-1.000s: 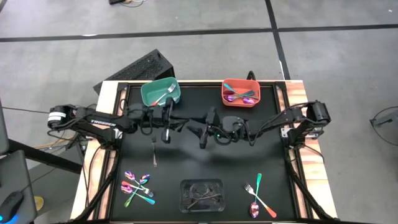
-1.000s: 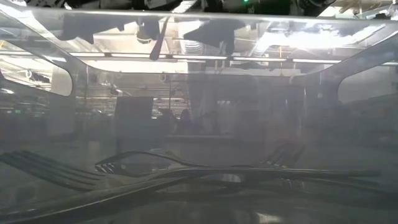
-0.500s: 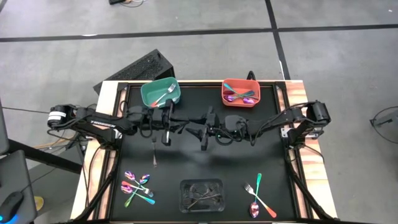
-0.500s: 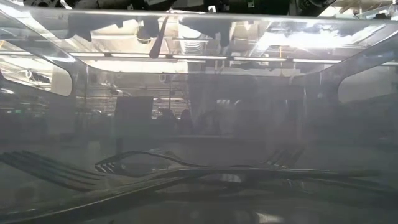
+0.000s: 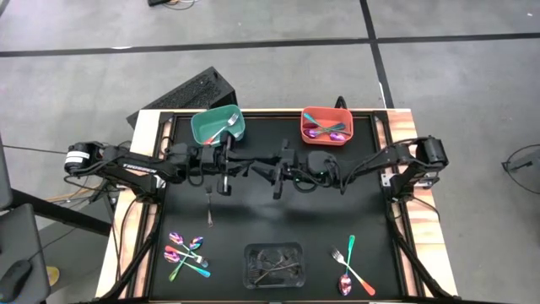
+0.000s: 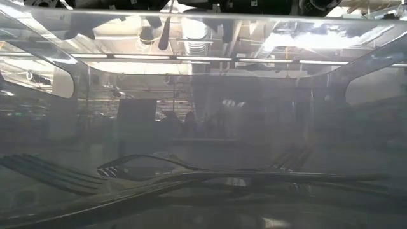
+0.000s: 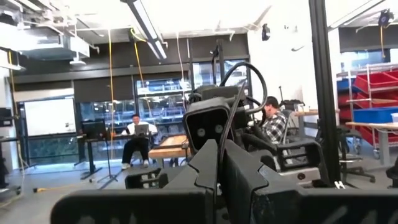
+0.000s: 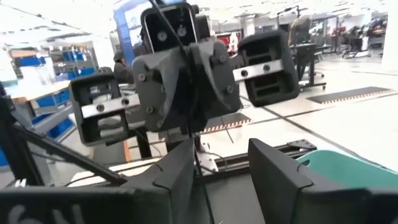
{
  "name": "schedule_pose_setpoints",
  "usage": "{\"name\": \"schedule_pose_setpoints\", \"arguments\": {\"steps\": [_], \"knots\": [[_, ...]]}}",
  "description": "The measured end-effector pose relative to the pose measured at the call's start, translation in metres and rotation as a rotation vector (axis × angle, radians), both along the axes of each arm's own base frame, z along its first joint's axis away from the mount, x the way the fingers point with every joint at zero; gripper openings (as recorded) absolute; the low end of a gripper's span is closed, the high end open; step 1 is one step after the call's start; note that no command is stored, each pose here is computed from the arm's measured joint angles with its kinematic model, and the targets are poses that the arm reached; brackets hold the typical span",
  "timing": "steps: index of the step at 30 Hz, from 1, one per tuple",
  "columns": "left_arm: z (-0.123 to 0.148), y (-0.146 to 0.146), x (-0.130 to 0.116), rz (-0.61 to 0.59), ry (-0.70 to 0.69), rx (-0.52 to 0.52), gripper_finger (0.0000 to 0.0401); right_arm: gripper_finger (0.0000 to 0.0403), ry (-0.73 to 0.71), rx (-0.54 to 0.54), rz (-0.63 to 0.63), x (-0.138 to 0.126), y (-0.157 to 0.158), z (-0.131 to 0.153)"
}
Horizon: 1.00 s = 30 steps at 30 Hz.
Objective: Sort silverware by color (type)
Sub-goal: Put the silver fork into the black bin
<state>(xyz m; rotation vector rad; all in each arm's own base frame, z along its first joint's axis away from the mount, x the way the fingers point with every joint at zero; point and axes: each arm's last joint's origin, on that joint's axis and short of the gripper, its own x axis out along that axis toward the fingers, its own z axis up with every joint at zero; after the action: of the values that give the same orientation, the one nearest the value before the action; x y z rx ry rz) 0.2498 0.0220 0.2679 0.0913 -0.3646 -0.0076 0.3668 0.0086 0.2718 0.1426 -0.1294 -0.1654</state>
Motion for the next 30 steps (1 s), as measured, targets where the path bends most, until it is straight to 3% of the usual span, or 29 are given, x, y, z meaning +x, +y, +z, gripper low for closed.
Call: {"name": "schedule_pose_setpoints", "arguments": {"steps": [8, 18, 22, 26, 30], "knots": [[-0.001, 0.0, 0.001, 0.004, 0.016, 0.01, 0.0001, 0.0152, -0.017, -0.038, 0.054, 0.004, 0.001, 0.008], [-0.003, 0.0, 0.001, 0.003, 0.03, 0.005, 0.0002, 0.0144, 0.041, -0.048, 0.034, 0.035, 0.002, -0.009], [-0.005, 0.001, 0.002, 0.013, 0.051, 0.003, 0.0002, 0.0102, 0.081, -0.043, -0.028, 0.034, 0.003, -0.007], [-0.003, 0.001, 0.002, 0.019, 0.041, 0.007, 0.0002, 0.0021, 0.125, -0.074, -0.032, 0.029, 0.005, -0.003], [-0.006, 0.002, 0.002, 0.029, 0.066, -0.025, 0.0002, 0.0008, 0.192, -0.086, -0.031, 0.023, 0.004, 0.001]]}}
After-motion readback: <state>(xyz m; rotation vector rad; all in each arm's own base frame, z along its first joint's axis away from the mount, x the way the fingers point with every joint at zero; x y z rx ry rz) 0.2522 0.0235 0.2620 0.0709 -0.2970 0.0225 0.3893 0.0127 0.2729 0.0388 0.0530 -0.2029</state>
